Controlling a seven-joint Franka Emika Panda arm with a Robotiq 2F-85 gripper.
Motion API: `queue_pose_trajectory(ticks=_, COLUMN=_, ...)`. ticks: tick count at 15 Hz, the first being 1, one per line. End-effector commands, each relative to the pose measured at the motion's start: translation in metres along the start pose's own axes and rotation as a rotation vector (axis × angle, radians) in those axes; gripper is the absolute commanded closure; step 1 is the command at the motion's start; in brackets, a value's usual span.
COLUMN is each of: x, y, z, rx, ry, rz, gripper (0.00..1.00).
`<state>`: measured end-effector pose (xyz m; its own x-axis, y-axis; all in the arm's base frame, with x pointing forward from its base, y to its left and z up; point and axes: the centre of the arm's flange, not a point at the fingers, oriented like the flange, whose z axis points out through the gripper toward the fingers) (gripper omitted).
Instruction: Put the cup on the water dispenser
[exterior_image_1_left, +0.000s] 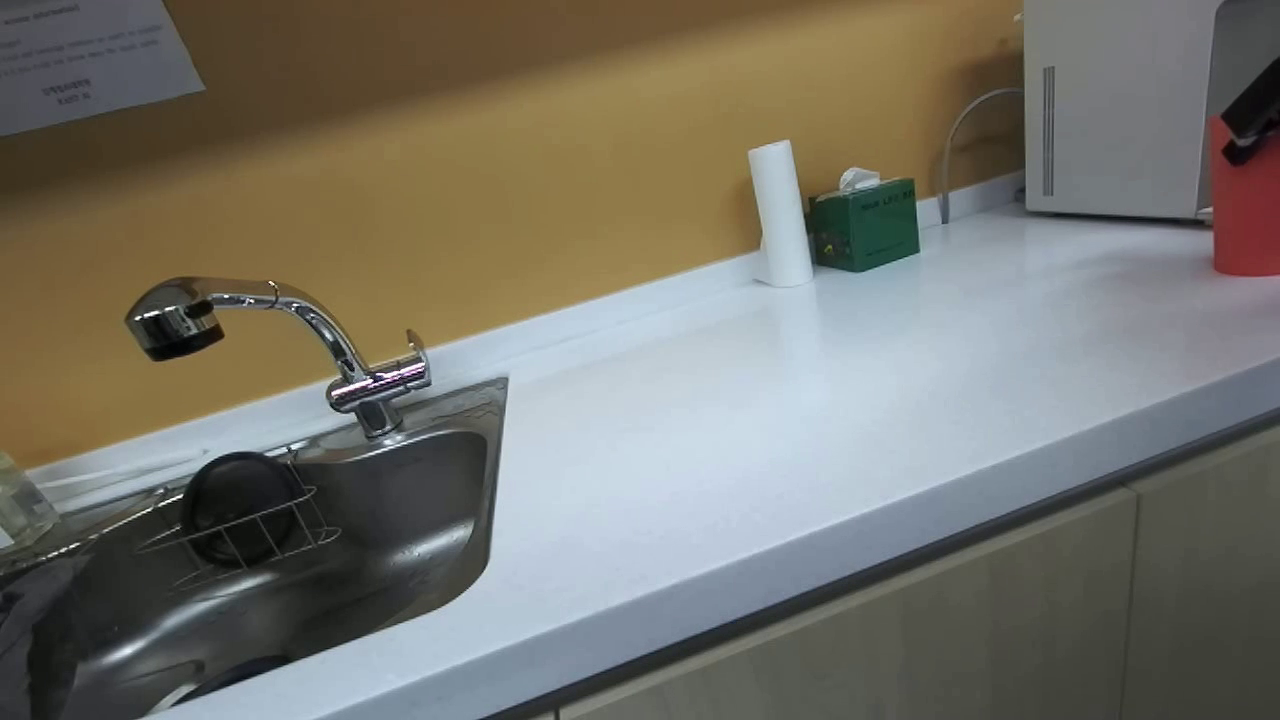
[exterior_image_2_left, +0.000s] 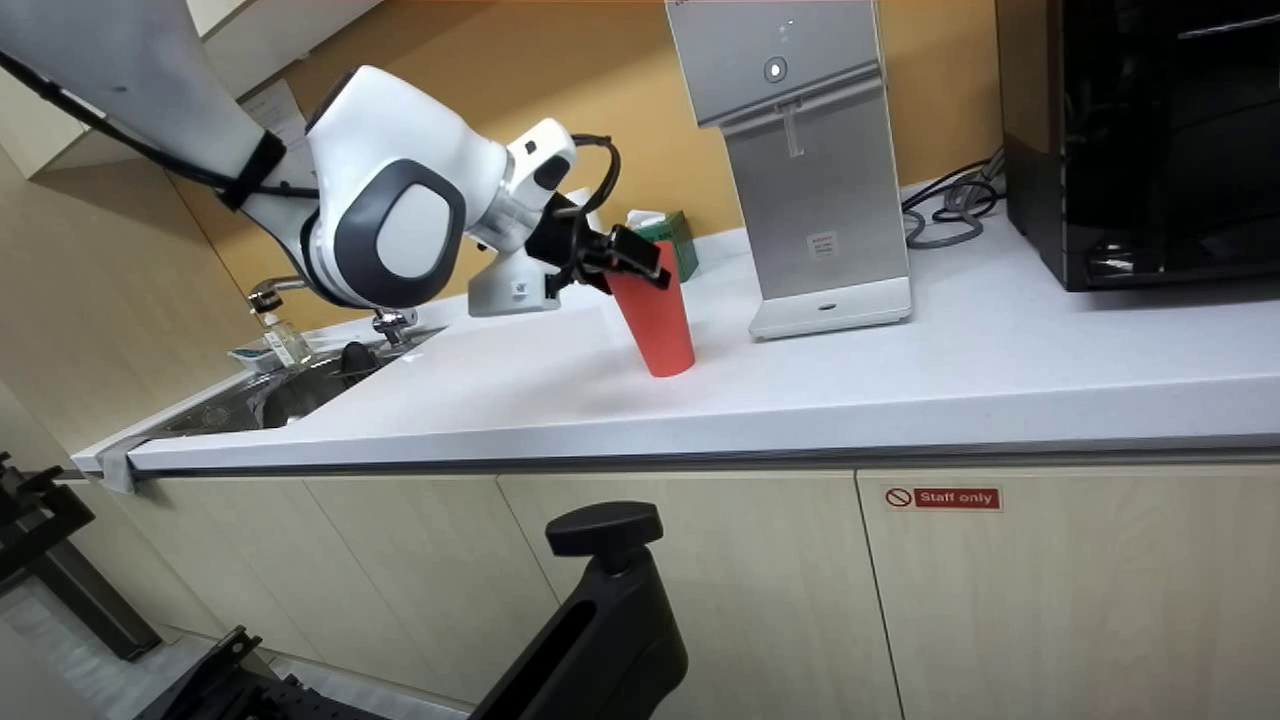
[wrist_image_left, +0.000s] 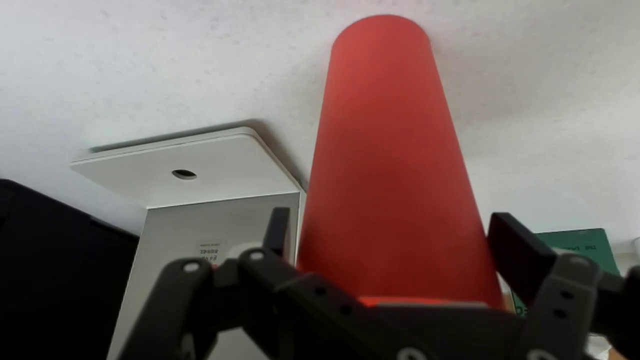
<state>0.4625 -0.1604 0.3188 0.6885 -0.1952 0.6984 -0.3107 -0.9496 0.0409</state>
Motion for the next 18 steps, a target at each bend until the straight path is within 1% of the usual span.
queue_pose_trajectory(ticks=1, x=-0.027, y=-0.012, z=0.039, rx=-0.013, ry=0.020, rz=-0.013, gripper=0.00)
queue_pose_trajectory(ticks=4, x=-0.028, y=-0.017, z=0.050, rx=-0.008, ry=0.024, rz=-0.013, gripper=0.00)
queue_pose_trajectory(ticks=5, x=-0.027, y=-0.019, z=0.052, rx=-0.009, ry=0.028, rz=-0.003, gripper=0.24)
queue_pose_trajectory(ticks=6, x=-0.025, y=-0.019, z=0.051, rx=-0.006, ry=0.031, rz=0.010, gripper=0.27)
queue_pose_trajectory(ticks=8, x=-0.018, y=-0.020, z=0.044, rx=-0.009, ry=0.054, rz=0.022, gripper=0.40)
queue_pose_trajectory(ticks=11, x=-0.008, y=-0.020, z=0.024, rx=-0.008, ry=0.071, rz=0.025, gripper=0.47)
queue_pose_trajectory(ticks=13, x=-0.004, y=-0.020, z=0.008, rx=-0.014, ry=0.064, rz=0.029, gripper=0.54)
queue_pose_trajectory(ticks=15, x=-0.002, y=-0.012, z=-0.010, rx=-0.062, ry=0.073, rz=0.023, gripper=0.54)
queue_pose_trajectory(ticks=18, x=-0.001, y=0.016, z=-0.022, rx=-0.131, ry=0.078, rz=0.024, gripper=0.54)
